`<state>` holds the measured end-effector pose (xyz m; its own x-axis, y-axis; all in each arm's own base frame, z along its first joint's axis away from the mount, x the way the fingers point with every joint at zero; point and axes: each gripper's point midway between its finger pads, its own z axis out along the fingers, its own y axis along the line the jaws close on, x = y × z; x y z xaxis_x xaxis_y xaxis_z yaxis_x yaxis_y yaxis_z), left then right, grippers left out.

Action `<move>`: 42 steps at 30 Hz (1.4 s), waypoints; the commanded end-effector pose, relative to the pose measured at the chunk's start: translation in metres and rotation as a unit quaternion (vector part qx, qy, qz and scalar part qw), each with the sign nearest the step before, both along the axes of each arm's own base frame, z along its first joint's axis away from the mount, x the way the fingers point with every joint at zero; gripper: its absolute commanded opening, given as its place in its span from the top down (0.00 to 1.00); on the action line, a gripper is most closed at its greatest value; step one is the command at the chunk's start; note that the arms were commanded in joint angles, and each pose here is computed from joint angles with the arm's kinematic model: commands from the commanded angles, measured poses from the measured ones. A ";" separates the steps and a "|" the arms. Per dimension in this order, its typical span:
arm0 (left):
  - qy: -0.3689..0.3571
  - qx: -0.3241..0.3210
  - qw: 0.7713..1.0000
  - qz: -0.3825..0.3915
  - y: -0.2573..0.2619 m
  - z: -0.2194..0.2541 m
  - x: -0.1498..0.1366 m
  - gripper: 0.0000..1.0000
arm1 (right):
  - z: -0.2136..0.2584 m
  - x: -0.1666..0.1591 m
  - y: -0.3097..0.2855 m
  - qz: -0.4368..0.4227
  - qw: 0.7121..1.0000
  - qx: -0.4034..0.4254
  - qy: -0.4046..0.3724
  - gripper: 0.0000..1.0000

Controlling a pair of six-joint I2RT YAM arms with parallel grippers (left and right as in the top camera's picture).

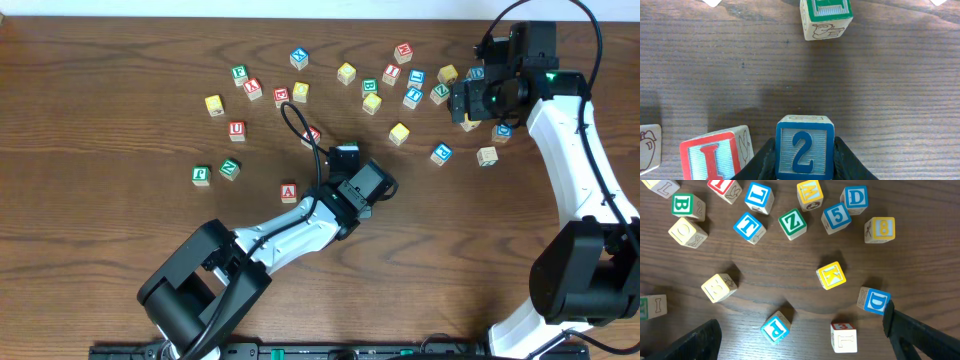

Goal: Spell out AI2
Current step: 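Lower the blue 2 block beside the right of the I block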

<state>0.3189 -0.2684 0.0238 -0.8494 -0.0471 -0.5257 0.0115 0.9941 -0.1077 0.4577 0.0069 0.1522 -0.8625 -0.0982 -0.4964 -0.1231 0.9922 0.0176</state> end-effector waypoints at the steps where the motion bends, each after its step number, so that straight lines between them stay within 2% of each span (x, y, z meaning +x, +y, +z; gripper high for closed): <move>1: 0.002 0.022 1.000 0.010 0.009 -0.011 0.000 0.93 | 0.014 0.004 -0.003 -0.008 1.000 0.000 -0.017 0.01; 16: 0.001 0.034 0.999 0.018 0.014 -0.014 0.000 0.93 | 0.014 0.003 -0.002 -0.008 1.000 0.000 -0.017 0.01; 22: -0.012 0.060 0.998 0.023 0.019 -0.020 0.001 0.92 | 0.014 0.003 -0.002 -0.008 1.000 0.000 -0.017 0.01; 42: -0.016 0.041 0.999 0.027 0.007 -0.018 -0.003 0.92 | 0.014 0.003 -0.002 -0.008 1.000 0.000 -0.017 0.01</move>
<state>0.3209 -0.2619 0.0150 -0.8168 -0.0413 -0.5754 -0.0297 0.9991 -0.0294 0.4576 0.0069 0.1521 -0.8628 -0.0978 -0.4961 -0.1227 0.9923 0.0178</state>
